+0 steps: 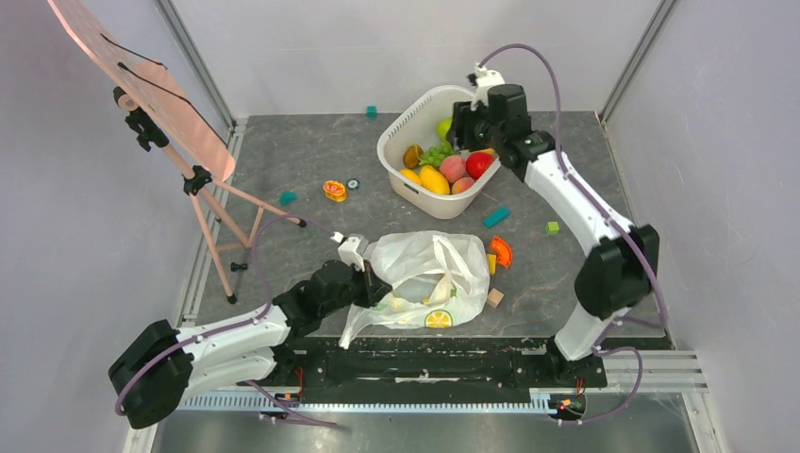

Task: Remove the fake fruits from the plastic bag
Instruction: Place the fake fruit in the bin, then adjust the fake fruit in the plastic bag.

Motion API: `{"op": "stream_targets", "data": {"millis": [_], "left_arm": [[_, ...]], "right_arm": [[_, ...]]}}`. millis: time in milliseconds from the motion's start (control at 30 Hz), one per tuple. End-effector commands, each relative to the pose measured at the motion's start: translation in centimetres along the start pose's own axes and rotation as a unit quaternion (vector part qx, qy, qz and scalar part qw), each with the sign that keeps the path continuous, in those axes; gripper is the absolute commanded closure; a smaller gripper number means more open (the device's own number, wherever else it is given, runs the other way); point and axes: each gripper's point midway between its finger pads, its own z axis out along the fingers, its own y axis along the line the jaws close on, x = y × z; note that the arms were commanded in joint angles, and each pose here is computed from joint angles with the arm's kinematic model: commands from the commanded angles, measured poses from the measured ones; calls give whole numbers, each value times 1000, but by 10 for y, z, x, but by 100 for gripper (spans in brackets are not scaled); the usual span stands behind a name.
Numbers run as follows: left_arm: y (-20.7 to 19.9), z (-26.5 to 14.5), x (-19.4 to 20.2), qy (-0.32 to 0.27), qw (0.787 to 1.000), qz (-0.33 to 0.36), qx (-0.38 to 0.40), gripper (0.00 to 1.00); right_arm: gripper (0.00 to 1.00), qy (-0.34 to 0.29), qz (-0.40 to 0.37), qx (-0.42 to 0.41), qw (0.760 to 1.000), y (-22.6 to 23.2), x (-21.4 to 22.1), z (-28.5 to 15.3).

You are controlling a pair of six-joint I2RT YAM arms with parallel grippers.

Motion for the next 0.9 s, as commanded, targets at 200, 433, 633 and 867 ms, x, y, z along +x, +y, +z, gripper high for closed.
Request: {"op": "stream_targets", "data": {"millis": [200, 433, 633, 867], "left_arm": [[-24, -3, -20, -28, 999, -3, 42, 98], [-20, -5, -26, -35, 999, -3, 22, 98], [-22, -2, -27, -30, 999, -14, 18, 98], [-26, -1, -30, -28, 999, -18, 21, 98]], "right_arm": [[59, 1, -141, -190, 972, 193, 87, -134], [61, 79, -159, -324, 929, 234, 180, -199], [72, 133, -156, -290, 935, 208, 240, -197], [72, 153, -176, -195, 953, 182, 261, -159]]}}
